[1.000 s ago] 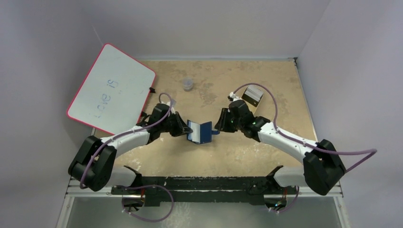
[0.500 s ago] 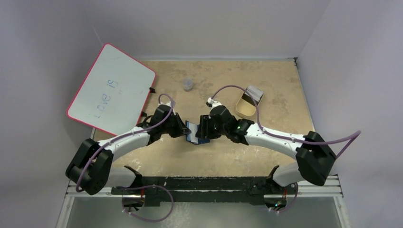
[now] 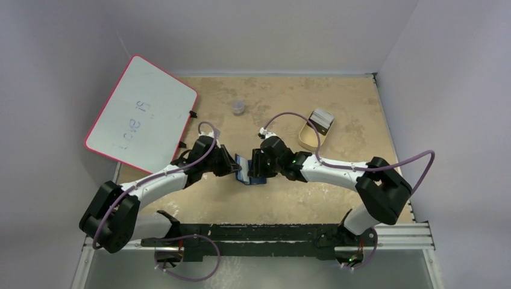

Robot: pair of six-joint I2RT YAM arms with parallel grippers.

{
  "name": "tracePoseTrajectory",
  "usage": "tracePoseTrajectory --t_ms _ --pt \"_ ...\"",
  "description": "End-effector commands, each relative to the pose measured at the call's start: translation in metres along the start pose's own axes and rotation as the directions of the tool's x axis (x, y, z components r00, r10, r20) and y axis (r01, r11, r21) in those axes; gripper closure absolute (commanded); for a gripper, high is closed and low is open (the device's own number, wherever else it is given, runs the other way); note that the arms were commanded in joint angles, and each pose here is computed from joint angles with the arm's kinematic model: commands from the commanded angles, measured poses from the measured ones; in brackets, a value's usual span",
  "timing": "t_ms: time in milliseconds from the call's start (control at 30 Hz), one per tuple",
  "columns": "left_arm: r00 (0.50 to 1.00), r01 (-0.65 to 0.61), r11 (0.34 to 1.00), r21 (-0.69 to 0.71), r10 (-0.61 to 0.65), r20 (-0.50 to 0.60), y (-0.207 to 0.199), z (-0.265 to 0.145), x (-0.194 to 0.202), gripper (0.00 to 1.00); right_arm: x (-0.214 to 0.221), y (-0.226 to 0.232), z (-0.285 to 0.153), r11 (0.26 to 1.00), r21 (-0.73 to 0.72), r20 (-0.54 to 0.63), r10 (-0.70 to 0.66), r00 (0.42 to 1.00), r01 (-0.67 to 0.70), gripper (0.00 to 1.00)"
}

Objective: Put the credit cards into the card holder
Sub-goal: Open the card holder at the center of the board.

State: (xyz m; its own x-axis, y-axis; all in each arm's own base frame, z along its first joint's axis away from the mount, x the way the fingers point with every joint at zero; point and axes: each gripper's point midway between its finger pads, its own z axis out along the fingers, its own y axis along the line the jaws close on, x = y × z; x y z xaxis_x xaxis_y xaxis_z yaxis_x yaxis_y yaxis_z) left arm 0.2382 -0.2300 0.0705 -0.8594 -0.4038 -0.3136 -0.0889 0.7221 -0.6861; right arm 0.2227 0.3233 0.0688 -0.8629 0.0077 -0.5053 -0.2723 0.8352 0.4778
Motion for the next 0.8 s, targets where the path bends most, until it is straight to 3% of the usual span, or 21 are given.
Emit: tracePoseTrajectory --t_ms 0,100,233,333,433,633,767 --pt "0.999 -0.017 0.997 0.071 0.015 0.03 -0.017 -0.002 -0.006 0.91 -0.008 -0.003 0.007 1.0 0.001 0.038 0.012 0.999 -0.012 0.57" --pt "1.0 -0.018 0.998 0.066 0.017 0.019 -0.015 0.001 -0.005 0.9 -0.007 -0.006 0.012 1.0 0.006 0.029 0.004 1.0 -0.004 0.58" --pt "0.999 -0.012 0.998 0.063 0.01 0.031 -0.013 0.002 -0.006 0.82 -0.006 -0.01 0.02 1.0 0.007 0.026 0.004 1.0 -0.004 0.61" --pt "1.0 -0.003 0.997 0.074 0.001 0.025 -0.016 0.002 -0.005 0.97 -0.002 -0.022 0.028 1.0 0.02 0.01 0.024 1.0 -0.025 0.64" --pt "1.0 0.009 0.996 0.093 -0.011 0.024 -0.021 0.0 -0.005 1.0 0.006 -0.024 0.031 0.999 -0.004 -0.025 0.039 0.999 -0.039 0.65" --pt "0.999 0.017 0.995 0.095 -0.022 0.05 -0.014 -0.009 -0.003 0.87 0.011 -0.034 0.039 0.999 0.028 -0.055 0.03 0.998 -0.028 0.65" --pt "0.999 -0.011 0.997 0.081 0.007 0.046 -0.014 -0.009 -0.003 0.85 0.01 -0.038 0.038 0.998 0.042 -0.049 0.041 0.998 -0.039 0.65"
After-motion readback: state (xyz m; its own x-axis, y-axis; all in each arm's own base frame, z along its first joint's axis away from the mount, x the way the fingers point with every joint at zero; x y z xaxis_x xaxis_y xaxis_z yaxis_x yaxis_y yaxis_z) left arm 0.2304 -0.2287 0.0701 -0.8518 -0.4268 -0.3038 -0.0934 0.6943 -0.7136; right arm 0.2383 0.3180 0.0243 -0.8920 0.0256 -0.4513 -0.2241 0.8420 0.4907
